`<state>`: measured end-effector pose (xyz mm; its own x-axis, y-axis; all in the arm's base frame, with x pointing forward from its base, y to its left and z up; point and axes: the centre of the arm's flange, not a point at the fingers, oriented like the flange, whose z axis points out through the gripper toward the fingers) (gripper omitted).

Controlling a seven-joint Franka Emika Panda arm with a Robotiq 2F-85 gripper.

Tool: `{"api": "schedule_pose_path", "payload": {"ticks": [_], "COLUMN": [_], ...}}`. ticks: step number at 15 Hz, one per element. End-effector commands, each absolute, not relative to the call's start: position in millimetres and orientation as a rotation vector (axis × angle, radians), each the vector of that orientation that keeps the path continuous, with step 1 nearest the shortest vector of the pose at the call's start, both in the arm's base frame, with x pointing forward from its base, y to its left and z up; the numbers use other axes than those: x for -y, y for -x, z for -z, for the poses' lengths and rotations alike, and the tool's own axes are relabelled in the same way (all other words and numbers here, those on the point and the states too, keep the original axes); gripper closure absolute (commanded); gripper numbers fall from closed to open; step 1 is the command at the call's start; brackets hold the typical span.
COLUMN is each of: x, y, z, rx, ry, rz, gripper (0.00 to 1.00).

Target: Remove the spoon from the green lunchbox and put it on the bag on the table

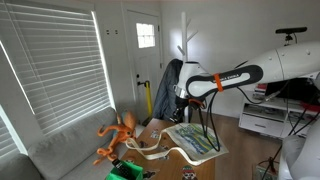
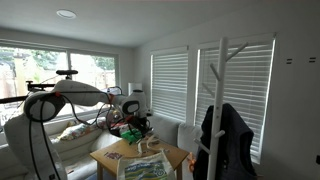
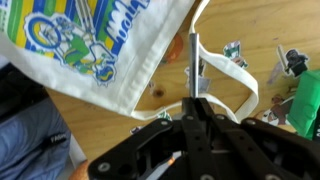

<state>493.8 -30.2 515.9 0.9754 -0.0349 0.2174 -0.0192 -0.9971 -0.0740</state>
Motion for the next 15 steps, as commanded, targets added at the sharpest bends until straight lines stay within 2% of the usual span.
{"api": "schedule_pose_path", "payload": {"ticks": [1,3,4,11,15], "x": [35.5,32.2,28.9,169.6,194.1], "y": [-487.7,-483.5,-483.3,-472.3,-464.5], "z": [-512.0,-510.3,-509.6,-483.6,-455.9], "rx": [-0.053,-0.054,-0.046,-0.419,-0.440], "ry": [3.022,3.001,2.999,3.244,3.152], "rz": [0.301,0.281,0.278,-0.100,-0.356], "gripper": [0.91,0.91,0.98,0.98,0.98]}}
